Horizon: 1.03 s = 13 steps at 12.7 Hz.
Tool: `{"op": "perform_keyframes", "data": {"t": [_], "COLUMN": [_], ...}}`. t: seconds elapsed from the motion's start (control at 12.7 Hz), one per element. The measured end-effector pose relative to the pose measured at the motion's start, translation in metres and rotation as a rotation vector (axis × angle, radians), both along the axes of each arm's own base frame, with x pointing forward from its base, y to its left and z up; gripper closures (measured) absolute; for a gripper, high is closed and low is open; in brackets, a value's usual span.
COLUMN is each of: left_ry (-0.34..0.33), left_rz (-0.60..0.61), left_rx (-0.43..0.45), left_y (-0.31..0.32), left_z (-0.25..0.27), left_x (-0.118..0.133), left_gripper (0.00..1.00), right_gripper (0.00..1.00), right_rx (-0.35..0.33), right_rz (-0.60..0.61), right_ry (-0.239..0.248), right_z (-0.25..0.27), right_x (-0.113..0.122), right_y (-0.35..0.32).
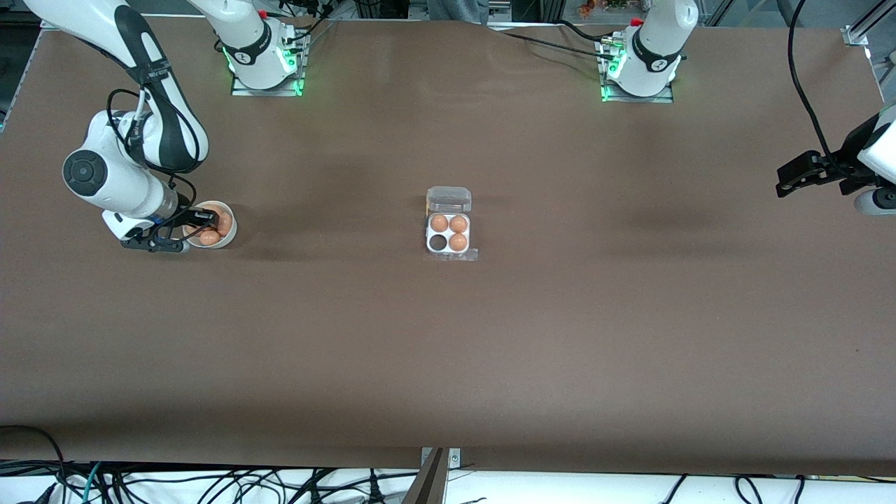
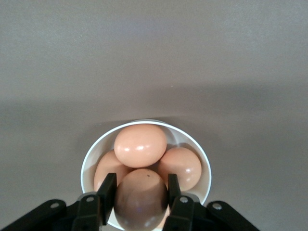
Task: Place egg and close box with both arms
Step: 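Close the right gripper on one brown egg and lift it, then carry the egg with the right gripper over the clear carton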
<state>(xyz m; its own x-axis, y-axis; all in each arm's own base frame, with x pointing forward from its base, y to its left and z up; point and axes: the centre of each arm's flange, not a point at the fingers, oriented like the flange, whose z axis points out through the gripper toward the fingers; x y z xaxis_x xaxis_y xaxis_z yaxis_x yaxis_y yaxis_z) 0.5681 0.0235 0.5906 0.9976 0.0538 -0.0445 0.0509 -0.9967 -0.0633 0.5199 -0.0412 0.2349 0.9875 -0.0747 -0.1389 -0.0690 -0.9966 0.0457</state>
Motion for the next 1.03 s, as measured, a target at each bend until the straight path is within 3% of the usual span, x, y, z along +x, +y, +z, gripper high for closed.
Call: {"op": "perform_keyframes", "data": {"t": [0.63,1.03], "left_ry": [0.002,0.004], "left_rz": [0.0,0.0], "left_rx": [0.0,0.0], "left_y": [0.0,0.0], "left_z": [-0.001,-0.002], "left_x": [0.0,0.001], "left_gripper": [0.0,0.0], "right_gripper": [0.53,0.53], "right_rx": [0.008,0.02], "right_rz": [-0.007,-0.077], "right_ry": [0.124,0.184], "right_z": [0.038,0.068], "right_x": [0.041,0.073], "right_y": [0.02,0.108]}}
